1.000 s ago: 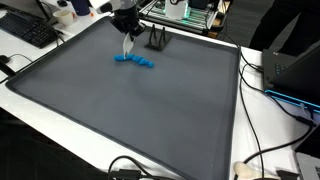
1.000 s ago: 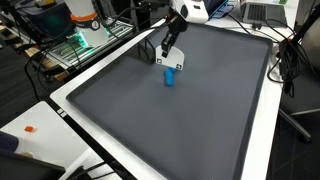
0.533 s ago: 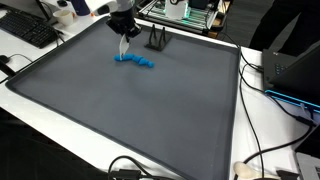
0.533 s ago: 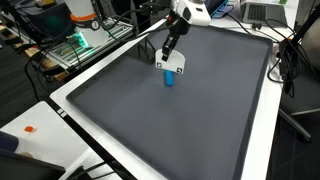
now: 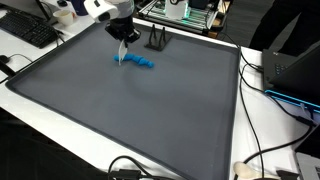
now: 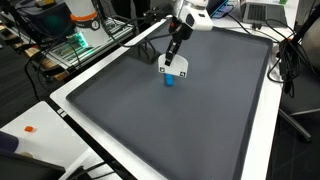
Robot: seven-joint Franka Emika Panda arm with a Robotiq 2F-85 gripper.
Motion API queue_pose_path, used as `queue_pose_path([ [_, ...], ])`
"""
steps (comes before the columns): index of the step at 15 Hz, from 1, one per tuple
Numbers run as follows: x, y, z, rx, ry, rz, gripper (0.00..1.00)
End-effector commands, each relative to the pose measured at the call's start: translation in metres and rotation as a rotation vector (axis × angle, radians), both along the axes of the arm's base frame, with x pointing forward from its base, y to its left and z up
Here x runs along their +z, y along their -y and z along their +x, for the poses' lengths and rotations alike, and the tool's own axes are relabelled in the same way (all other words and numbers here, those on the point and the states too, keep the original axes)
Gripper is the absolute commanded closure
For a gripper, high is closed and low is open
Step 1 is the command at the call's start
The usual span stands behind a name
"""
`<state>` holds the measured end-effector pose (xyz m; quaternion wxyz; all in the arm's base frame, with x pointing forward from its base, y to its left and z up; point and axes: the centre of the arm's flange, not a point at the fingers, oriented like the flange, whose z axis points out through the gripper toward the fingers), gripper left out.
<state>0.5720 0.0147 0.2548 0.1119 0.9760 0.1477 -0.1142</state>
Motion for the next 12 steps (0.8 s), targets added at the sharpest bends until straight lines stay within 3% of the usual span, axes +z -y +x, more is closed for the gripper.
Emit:
queue_pose_path([
  [1, -0.009, 0.004, 0.005, 0.049, 0.014, -0.026, 0.99],
  [12, -0.031, 0.003, 0.0, 0.074, -0.004, -0.022, 0.99],
])
